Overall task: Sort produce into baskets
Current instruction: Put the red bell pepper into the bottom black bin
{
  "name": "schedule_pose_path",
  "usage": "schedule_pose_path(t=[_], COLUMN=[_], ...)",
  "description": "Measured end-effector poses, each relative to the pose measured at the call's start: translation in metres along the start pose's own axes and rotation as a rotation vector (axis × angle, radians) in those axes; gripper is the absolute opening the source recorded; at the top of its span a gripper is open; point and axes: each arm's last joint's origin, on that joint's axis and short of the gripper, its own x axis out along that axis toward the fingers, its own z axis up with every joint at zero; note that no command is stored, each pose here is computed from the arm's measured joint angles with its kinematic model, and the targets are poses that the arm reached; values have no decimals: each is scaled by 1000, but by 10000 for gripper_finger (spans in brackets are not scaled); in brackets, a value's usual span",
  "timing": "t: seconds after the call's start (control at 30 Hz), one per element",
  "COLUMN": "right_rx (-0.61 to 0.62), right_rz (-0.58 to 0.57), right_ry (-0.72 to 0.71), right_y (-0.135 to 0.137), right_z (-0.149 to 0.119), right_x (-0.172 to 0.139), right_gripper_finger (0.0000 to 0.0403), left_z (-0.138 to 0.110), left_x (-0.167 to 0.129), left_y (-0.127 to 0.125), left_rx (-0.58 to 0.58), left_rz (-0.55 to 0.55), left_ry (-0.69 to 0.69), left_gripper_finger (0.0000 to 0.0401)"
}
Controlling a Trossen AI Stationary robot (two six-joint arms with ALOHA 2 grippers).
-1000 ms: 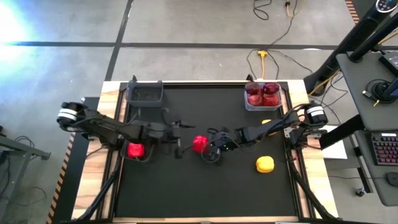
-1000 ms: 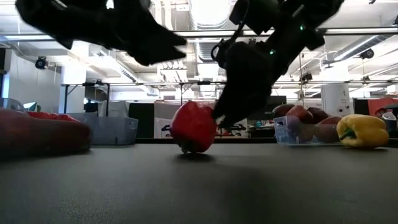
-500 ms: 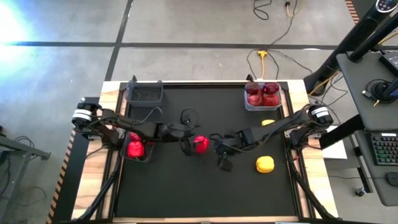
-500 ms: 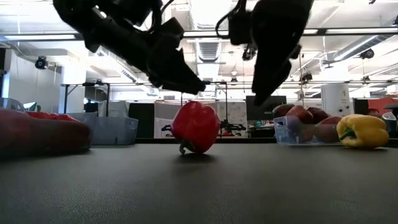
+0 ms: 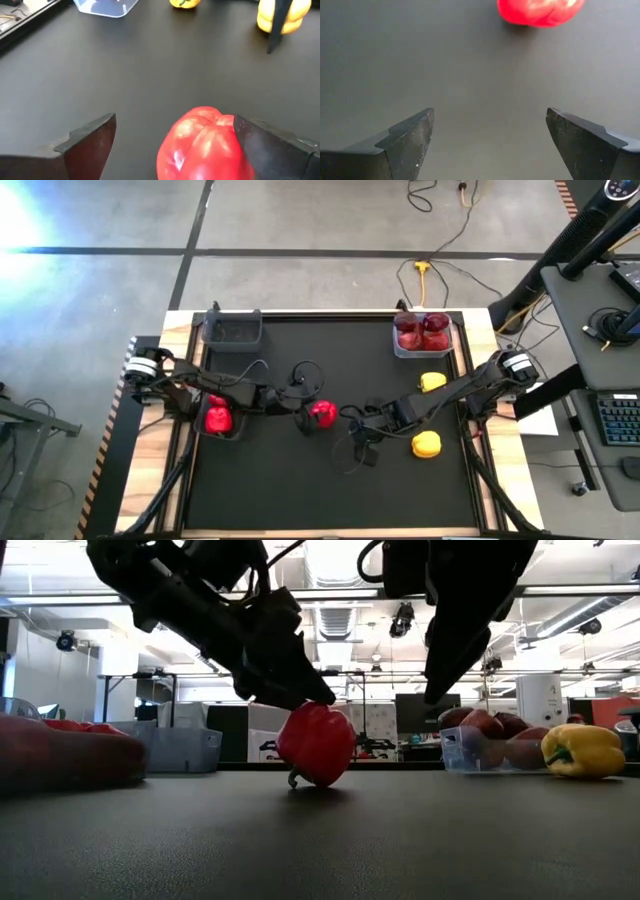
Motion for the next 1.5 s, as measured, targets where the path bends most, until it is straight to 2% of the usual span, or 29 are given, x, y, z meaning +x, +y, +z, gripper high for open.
schedule_pose_path(t=[0.2, 0.4, 0.6, 0.7, 0.87, 0.93, 1.1, 1.2, 1.3, 1.37, 1.5], right_rx=[3, 15, 13, 15, 15, 13, 2, -4, 15, 25, 44], right_rz=[-2, -2, -5, -5, -6, -8, -29, -41, -69, -79, -85], right_ry=[0, 1, 4, 5, 5, 7, 1, 6, -1, 4, 17], right_y=[-1, -1, -1, -1, -2, -2, 1, 2, 2, 3, 4], right_z=[0, 0, -1, -1, -1, -2, -6, -10, -15, -19, -26], right_x=[0, 0, 1, 1, -2, -4, -4, -1, 1, 2, 6], right_gripper_finger=[374, 374, 374, 374, 374, 374, 374, 374, 374, 374, 374], left_z=[-14, -29, -31, -31, -26, -21, 3, 21, 33, 34, 17], left_x=[11, 23, 27, 27, 24, 19, -13, -48, -89, -116, -156], left_y=[-11, -19, -19, -19, -19, -20, -17, -15, -11, -10, -10], left_rx=[30, 78, 136, 143, 154, 164, 202, 245, 258, 241, 222], left_rz=[-69, -79, -71, -65, -70, -75, -45, -22, -46, -74, -124], left_ry=[18, 56, 34, 33, 15, -6, -26, -50, -55, -37, 102], left_gripper_finger=[397, 398, 397, 383, 337, 334, 333, 333, 333, 333, 336])
